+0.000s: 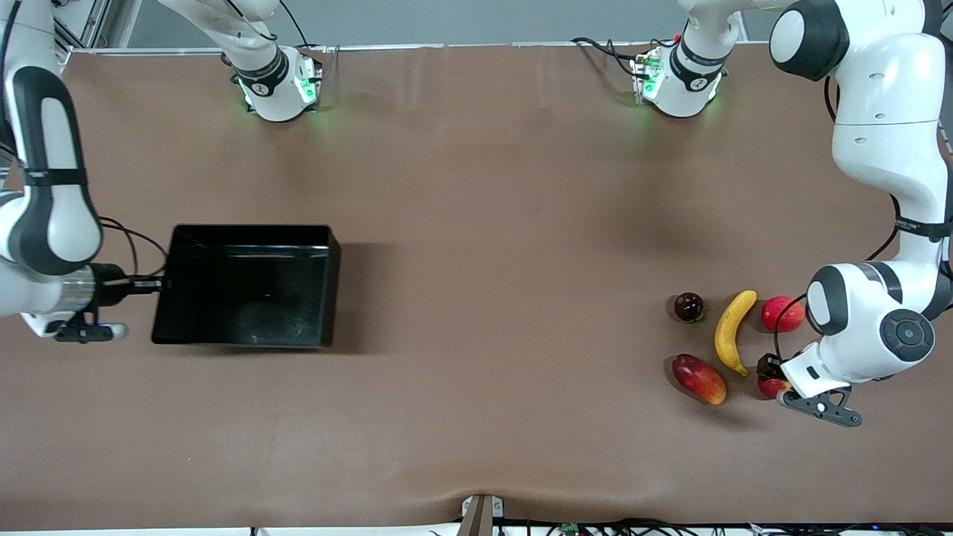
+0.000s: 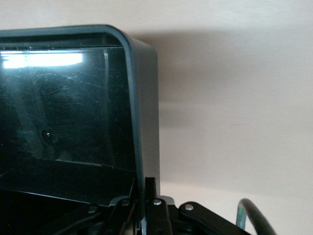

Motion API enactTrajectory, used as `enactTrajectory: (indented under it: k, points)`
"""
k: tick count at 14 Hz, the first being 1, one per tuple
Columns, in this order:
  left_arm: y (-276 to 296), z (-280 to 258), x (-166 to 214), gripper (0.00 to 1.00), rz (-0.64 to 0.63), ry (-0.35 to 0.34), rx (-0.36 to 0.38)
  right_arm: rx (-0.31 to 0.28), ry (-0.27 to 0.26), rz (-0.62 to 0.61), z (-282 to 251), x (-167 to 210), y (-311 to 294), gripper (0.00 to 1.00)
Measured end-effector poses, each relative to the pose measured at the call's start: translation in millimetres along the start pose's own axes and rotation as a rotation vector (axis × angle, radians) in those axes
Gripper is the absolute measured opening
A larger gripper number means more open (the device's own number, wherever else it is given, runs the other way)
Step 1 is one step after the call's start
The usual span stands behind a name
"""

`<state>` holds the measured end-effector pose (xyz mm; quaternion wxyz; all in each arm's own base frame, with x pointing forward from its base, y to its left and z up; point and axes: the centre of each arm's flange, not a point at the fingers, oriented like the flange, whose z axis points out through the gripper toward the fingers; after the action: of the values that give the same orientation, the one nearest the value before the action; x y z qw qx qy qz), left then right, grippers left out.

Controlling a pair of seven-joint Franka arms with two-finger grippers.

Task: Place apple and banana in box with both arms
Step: 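Drag the black box toward the fruit while the left gripper grasps the apple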

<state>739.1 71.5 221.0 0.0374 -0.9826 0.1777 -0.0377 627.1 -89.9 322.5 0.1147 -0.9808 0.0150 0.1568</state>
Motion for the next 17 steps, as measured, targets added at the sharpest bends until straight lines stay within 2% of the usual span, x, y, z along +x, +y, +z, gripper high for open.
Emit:
enactTrajectory:
  k: [4,6,9,13,17]
  points:
    - [2,-63,5,0.7,-0.045,-0.027,-0.007,0.049,-0.017,0.056,15,8,-94,0.06]
    - [20,-108,8,0.7,-0.116,-0.057,-0.014,0.062,-0.026,0.089,26,7,-146,0.06]
    - [64,-150,13,0.7,-0.226,-0.11,-0.038,0.072,-0.012,0.099,45,4,-214,0.06]
    - [98,-173,13,0.7,-0.334,-0.135,-0.053,0.054,0.029,0.053,82,-6,-296,0.06]
    - [125,-199,-7,0.7,-0.419,-0.139,-0.078,0.027,0.052,-0.019,134,-15,-355,0.06]
